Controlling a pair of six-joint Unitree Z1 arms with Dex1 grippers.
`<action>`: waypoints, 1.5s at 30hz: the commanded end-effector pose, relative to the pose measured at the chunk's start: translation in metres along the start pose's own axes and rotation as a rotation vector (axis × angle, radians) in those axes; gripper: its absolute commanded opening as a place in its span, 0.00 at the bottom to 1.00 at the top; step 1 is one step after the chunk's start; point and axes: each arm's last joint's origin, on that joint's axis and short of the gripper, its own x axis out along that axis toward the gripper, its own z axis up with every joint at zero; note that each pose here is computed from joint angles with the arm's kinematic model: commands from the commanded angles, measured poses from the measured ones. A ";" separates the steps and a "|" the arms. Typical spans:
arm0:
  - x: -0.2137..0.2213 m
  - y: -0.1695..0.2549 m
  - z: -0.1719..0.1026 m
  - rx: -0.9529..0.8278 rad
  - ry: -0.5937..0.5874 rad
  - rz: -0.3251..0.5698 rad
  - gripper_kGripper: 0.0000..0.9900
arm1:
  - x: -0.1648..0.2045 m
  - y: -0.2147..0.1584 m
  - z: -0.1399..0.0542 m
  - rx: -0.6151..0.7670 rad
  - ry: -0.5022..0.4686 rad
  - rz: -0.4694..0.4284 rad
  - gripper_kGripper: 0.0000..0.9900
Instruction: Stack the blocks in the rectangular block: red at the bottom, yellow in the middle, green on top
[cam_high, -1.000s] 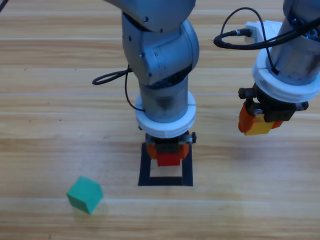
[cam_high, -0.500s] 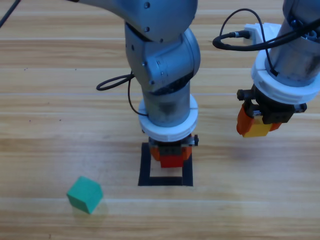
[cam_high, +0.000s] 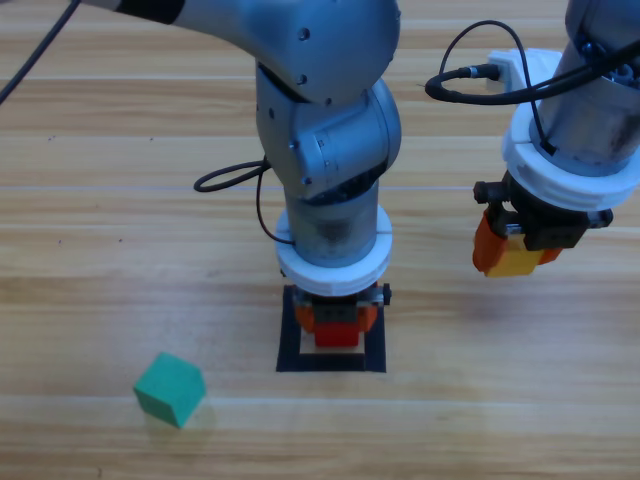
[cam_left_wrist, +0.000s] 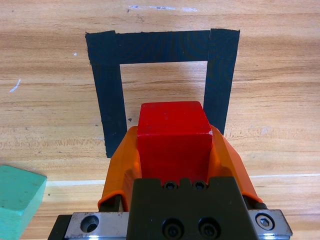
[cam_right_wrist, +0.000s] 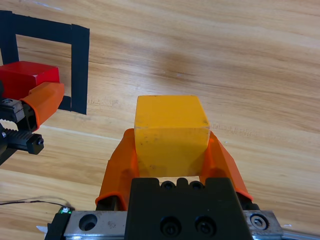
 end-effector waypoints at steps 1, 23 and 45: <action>0.030 -0.005 -0.007 0.035 0.020 0.059 0.03 | 0.001 0.000 -0.006 -0.011 -0.001 0.010 0.00; 0.041 -0.005 -0.004 0.040 0.020 0.080 0.03 | 0.004 -0.003 -0.003 -0.005 0.004 0.014 0.00; 0.042 -0.008 -0.002 0.021 0.013 0.071 0.57 | 0.003 -0.003 -0.004 -0.005 0.005 0.015 0.00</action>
